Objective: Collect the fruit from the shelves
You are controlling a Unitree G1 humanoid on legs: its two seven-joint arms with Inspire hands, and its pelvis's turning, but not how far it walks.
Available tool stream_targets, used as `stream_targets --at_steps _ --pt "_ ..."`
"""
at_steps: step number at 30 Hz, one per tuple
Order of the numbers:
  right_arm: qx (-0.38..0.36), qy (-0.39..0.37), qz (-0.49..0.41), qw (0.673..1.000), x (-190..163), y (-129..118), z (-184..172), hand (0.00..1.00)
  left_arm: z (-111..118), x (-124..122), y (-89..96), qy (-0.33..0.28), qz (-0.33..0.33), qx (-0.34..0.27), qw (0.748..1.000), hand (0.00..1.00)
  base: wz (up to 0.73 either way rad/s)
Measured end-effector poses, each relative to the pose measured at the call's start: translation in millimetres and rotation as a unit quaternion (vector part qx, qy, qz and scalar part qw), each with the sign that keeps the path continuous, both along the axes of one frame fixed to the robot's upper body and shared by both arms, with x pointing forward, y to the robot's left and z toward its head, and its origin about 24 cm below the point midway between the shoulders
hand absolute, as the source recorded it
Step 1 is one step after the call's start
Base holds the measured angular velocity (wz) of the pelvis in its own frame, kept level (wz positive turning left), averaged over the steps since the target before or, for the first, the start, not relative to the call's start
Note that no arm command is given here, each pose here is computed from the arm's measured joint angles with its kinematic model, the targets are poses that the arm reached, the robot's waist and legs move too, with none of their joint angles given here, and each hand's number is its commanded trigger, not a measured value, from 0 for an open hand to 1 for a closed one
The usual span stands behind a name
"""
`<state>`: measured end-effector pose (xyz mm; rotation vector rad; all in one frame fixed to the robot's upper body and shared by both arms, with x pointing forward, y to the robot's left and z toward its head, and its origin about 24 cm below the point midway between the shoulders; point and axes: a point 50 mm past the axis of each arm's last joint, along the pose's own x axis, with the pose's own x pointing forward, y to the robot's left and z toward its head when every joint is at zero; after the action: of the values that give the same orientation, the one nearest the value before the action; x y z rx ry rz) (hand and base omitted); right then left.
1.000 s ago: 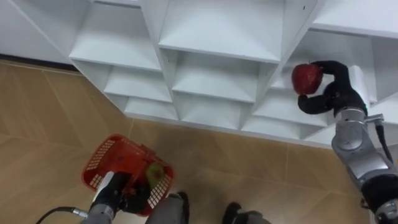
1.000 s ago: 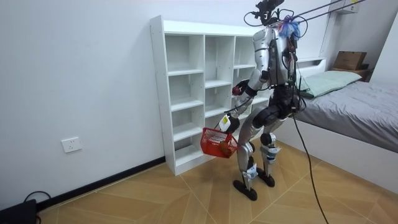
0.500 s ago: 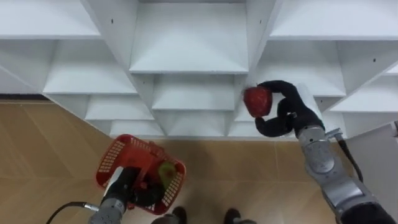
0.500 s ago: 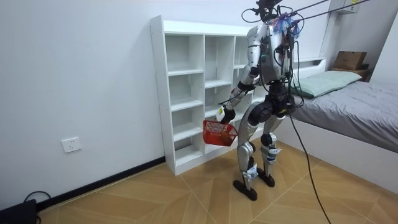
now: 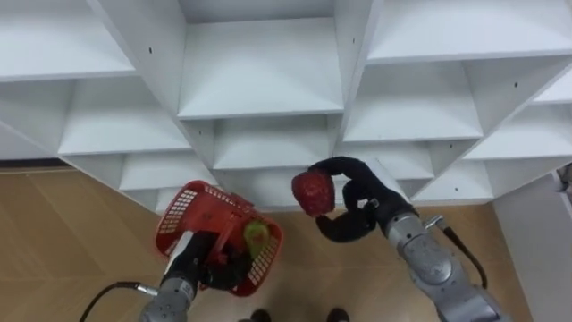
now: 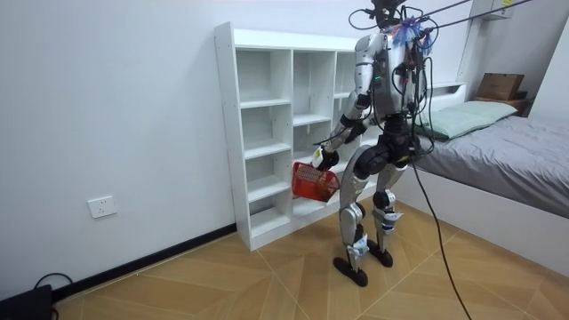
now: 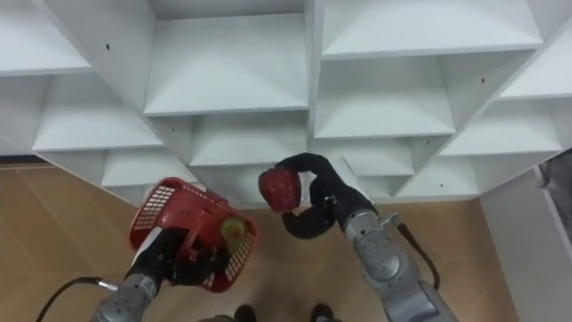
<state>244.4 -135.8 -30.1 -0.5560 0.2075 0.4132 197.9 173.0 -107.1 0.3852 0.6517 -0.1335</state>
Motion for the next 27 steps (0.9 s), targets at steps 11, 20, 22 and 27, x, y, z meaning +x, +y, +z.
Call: stream_targets --at_steps 11,20,22,27 --pt "-0.031 0.025 0.052 0.998 -15.8 17.4 -14.4 1.0 -4.0 -3.4 -27.4 0.012 -0.029 -0.033 0.999 1.0 0.0" --pt "-0.073 0.076 0.06 0.993 -29.6 11.2 -39.5 1.0 -3.9 -3.6 -39.9 0.016 -0.057 -0.052 0.997 1.0 0.0" --pt "-0.074 0.078 0.059 0.992 -30.1 10.9 -40.6 1.0 -2.5 -2.3 -41.3 0.011 -0.063 -0.057 0.996 1.0 0.0" --pt "-0.075 0.081 0.06 0.992 -31.2 11.4 -41.9 1.0 0.4 0.1 -44.8 -0.002 -0.072 -0.066 0.995 1.0 0.0"
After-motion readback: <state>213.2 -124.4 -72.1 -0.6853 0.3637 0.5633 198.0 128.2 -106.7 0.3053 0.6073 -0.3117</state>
